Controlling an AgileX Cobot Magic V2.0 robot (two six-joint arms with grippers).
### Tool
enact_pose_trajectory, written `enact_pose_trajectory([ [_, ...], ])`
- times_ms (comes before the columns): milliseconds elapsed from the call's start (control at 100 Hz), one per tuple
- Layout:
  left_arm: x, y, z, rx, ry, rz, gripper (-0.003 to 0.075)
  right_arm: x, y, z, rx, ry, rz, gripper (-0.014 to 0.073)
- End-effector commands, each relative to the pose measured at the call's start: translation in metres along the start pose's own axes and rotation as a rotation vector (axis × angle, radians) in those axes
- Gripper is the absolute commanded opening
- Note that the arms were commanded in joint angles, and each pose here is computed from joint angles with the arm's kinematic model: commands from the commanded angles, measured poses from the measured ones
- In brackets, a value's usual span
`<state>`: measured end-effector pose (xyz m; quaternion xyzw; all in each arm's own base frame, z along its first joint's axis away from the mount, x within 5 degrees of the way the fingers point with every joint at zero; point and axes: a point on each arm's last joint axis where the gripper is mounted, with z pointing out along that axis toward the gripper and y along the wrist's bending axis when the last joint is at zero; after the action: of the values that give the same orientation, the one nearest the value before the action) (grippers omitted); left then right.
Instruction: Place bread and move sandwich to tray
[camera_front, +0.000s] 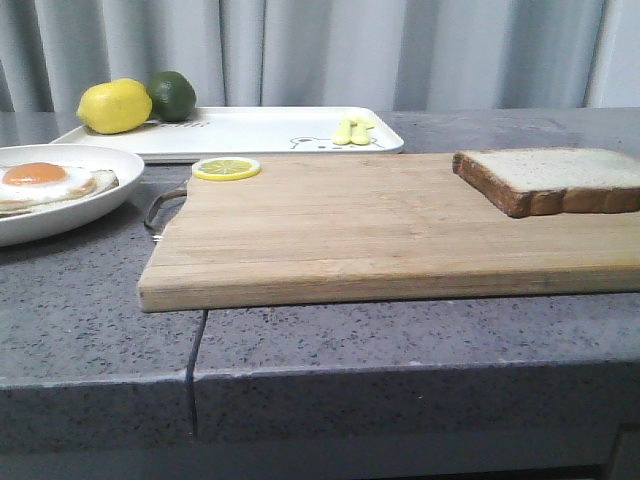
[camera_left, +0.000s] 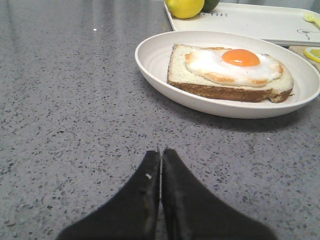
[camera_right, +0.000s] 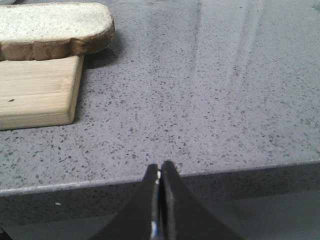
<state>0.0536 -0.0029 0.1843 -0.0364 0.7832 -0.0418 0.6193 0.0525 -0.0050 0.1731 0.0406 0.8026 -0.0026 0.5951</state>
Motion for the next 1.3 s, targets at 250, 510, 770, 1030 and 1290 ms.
enact_pose_trajectory([
  [250, -0.001, 0.0, -0.001, 0.008, -0.066, -0.015, -0.002, -0.001, 0.0, 0.0, -0.004, -0.05, -0.005, -0.0062],
  [510, -0.001, 0.001, -0.001, 0.002, -0.067, 0.006, -0.002, -0.001, 0.0, 0.0, -0.004, -0.05, -0.005, -0.0062],
  [770, -0.009, 0.001, -0.002, 0.001, -0.151, 0.0, -0.002, -0.002, -0.004, -0.001, 0.043, -0.054, -0.125, -0.0062],
  [1030, -0.022, 0.001, -0.005, -0.001, -0.306, -0.019, -0.002, -0.002, -0.005, -0.001, 0.061, -0.056, -0.172, -0.0062],
  [1290, -0.028, 0.001, -0.007, -0.005, -0.375, -0.01, -0.002, -0.014, 0.0, -0.002, 0.019, -0.191, -0.177, -0.0062],
])
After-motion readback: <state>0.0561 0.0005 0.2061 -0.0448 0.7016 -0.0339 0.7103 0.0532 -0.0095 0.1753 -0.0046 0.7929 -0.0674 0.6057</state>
